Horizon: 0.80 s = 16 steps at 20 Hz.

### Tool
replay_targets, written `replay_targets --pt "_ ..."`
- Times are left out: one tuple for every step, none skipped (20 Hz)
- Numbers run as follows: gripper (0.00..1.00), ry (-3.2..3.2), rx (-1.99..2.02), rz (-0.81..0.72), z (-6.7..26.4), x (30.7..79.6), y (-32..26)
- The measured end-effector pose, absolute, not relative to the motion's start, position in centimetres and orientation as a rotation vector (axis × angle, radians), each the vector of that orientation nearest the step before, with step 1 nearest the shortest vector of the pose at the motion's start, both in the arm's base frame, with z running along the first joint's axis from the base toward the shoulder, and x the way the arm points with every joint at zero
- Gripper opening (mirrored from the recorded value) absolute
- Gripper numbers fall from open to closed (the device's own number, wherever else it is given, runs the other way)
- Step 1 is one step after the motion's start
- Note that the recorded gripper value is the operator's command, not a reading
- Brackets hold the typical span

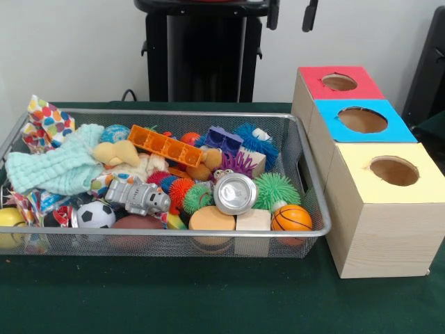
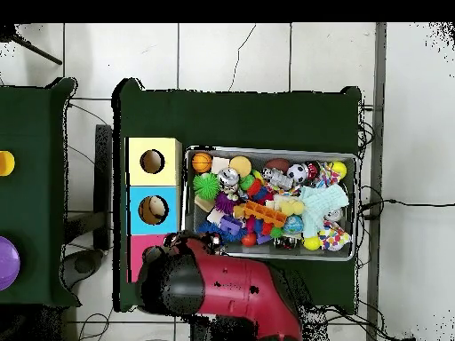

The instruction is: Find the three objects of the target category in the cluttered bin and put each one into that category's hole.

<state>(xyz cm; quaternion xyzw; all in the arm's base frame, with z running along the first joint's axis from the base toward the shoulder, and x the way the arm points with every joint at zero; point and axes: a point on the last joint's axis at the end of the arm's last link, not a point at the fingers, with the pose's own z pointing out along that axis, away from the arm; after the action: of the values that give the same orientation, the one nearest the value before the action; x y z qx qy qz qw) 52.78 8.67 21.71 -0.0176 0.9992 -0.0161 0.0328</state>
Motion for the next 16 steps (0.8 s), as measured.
replay_targets --pt "1.00 3.073 -0.040 -0.051 21.7 53.1 8.2" --pt "1.00 3.072 -0.011 -0.051 21.5 53.5 7.2" --pt "1.00 3.071 0.006 -0.051 21.4 53.7 6.6" --pt "1.00 3.070 0.027 -0.053 21.1 53.9 5.8" --pt "1.00 3.068 0.046 -0.055 20.8 54.0 5.1" --pt "1.00 3.066 0.064 -0.057 20.5 54.1 4.4" --pt "1.00 3.065 0.080 -0.059 20.3 54.2 3.8" --pt "1.00 3.065 0.093 -0.060 20.0 54.3 3.3" --pt "1.00 3.068 0.103 -0.060 19.8 54.4 2.9" --pt "1.00 3.069 0.112 -0.060 19.7 54.5 2.6" --pt "1.00 3.069 0.120 -0.061 19.5 54.7 2.2" --pt "1.00 3.068 0.124 -0.061 19.4 54.9 2.0" --pt "1.00 3.066 0.129 -0.063 19.4 55.2 1.7" --pt "1.00 3.062 0.133 -0.064 19.3 55.6 1.5" --pt "1.00 3.058 0.134 -0.067 19.3 55.9 1.3" --pt "1.00 3.055 0.134 -0.070 19.3 56.2 1.1"
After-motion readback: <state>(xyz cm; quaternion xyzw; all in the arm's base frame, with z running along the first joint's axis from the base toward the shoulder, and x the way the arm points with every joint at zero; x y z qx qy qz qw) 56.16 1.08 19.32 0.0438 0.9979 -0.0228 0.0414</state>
